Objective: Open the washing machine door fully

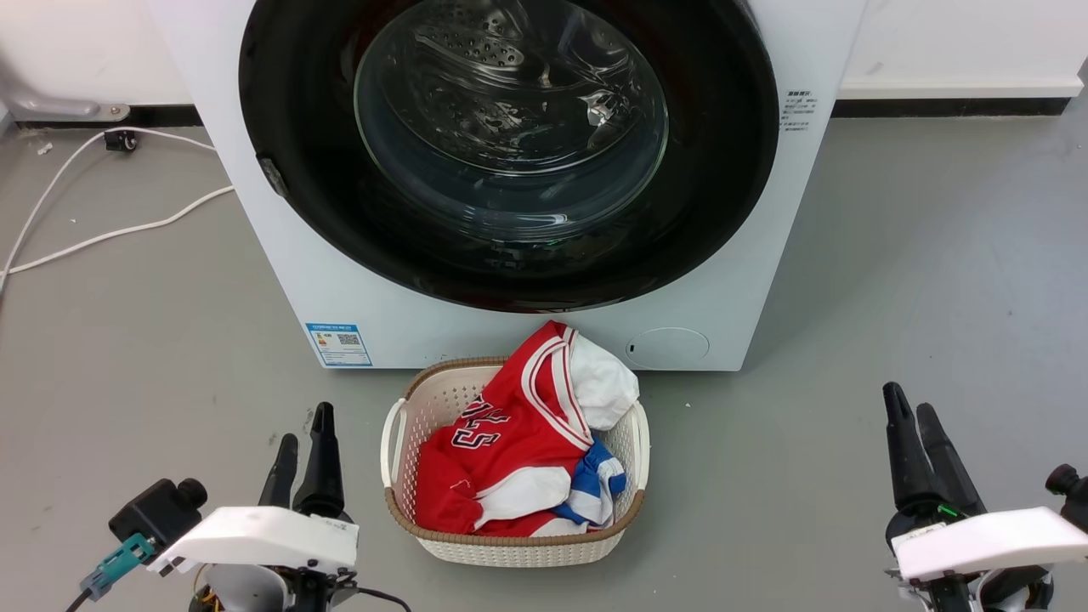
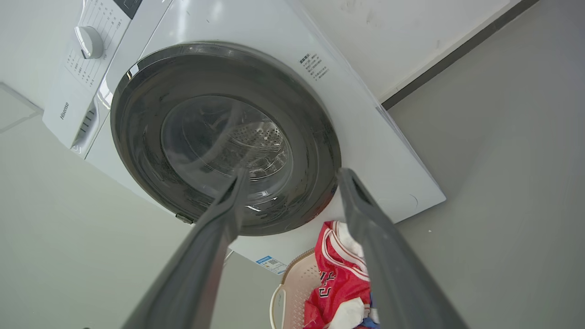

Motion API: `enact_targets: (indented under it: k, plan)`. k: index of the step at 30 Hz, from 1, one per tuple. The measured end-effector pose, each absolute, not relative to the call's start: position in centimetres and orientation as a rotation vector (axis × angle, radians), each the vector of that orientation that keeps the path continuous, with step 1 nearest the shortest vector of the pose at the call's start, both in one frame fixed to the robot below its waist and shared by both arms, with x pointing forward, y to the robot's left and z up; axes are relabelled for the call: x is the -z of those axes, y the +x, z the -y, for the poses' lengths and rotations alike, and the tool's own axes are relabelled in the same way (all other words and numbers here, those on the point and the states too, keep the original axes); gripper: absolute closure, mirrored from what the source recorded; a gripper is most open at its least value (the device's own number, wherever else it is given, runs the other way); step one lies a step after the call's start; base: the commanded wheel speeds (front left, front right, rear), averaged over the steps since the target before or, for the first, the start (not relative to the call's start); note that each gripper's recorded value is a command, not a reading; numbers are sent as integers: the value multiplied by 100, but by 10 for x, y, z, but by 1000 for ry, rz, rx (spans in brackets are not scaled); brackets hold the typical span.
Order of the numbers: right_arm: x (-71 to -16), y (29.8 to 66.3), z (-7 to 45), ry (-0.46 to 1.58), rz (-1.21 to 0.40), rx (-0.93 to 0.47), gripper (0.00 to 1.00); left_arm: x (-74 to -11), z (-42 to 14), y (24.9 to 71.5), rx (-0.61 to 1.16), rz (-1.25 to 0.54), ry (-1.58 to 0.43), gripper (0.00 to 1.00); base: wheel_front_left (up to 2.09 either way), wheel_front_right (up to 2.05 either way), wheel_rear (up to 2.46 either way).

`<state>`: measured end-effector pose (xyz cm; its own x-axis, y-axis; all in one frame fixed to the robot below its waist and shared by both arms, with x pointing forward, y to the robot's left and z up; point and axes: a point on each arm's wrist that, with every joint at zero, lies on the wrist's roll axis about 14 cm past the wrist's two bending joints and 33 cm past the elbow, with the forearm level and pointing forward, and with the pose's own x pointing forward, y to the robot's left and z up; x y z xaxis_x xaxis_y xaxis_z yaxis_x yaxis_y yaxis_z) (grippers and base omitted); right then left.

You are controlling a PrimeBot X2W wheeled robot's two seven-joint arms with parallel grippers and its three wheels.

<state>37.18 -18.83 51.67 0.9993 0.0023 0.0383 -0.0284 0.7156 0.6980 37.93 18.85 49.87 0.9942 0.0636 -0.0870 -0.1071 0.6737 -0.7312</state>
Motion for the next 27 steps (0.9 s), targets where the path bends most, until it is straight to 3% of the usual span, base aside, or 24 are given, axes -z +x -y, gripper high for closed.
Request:
enact_targets:
  k: [27]
  plan:
    - [-538,361,188,407,131,-37,0,-515,-173,371,-43,12,-409,0,0,0,0]
